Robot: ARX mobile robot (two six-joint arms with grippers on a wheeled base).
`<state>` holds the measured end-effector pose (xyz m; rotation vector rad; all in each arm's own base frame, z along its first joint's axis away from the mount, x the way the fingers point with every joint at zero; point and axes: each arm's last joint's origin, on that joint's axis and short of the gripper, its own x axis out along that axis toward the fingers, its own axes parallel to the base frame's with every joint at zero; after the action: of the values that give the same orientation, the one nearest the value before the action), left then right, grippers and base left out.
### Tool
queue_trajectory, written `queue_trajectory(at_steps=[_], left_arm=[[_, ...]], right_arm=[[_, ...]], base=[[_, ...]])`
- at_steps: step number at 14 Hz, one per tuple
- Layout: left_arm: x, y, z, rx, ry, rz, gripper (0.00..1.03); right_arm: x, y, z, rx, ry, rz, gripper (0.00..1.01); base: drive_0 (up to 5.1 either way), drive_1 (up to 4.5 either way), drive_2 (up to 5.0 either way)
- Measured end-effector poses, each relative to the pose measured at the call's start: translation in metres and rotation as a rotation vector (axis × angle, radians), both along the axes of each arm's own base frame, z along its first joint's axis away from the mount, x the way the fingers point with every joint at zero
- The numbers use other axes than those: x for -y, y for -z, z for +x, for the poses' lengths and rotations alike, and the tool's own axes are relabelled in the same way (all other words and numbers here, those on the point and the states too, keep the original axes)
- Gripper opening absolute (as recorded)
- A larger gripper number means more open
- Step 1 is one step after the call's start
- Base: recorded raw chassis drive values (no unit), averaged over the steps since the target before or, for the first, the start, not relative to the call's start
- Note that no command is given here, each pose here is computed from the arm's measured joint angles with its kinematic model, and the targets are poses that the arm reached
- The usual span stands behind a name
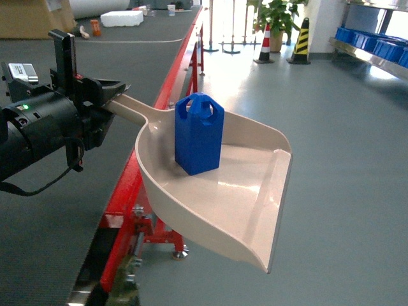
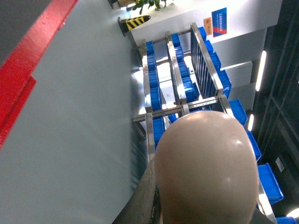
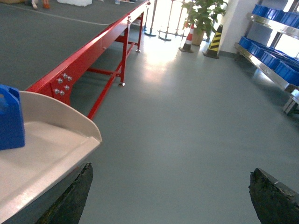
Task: Place part in tray to right shelf
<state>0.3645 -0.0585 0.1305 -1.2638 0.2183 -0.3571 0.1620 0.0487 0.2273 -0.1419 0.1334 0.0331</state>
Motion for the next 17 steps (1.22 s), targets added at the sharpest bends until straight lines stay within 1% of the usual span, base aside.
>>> queue_trajectory(at_steps=[4, 5, 9, 11, 13, 17], left_arm=[[0.0007, 0.0002, -0.0002, -0.002, 0.006, 0.0, 0.16], [-0.0004, -0.0001, 0.0, 0.001, -0.003, -0.001, 0.16], [0.0008, 0.0001, -0.0002, -0.001, 0.006, 0.0, 0.16], [-0.0006, -0.0003, 0.0, 0.003, -0.004, -0.001, 0.16], [0.0003, 0.0, -0.0002, 0.0, 0.003, 0.0, 0.16], [-0.0002, 0.0002, 0.0, -0.002, 0.001, 0.0, 0.16]], right_arm=[[-0.0002, -0.0003, 0.0, 0.002, -0.002, 0.001, 0.98], [-0.0002, -0.0003, 0.0, 0.003, -0.002, 0.001, 0.98], [-0.0002, -0.0003, 0.0, 0.002, -0.002, 0.001, 0.98], [-0.0002, -0.0003, -0.0001, 0.003, -0.002, 0.001, 0.98], [-0.0002, -0.0001, 0.0, 0.001, -0.002, 0.001, 0.98], [-0.0002, -0.0003, 0.0, 0.003, -0.002, 0.001, 0.98]], base=[[5.0, -2.41, -2.4], [5.0, -2.37, -2.4], [5.0, -2.37, -2.4], [5.1, -2.35, -2.3], [5.0, -2.36, -2.4], [5.1, -2.37, -2.4]])
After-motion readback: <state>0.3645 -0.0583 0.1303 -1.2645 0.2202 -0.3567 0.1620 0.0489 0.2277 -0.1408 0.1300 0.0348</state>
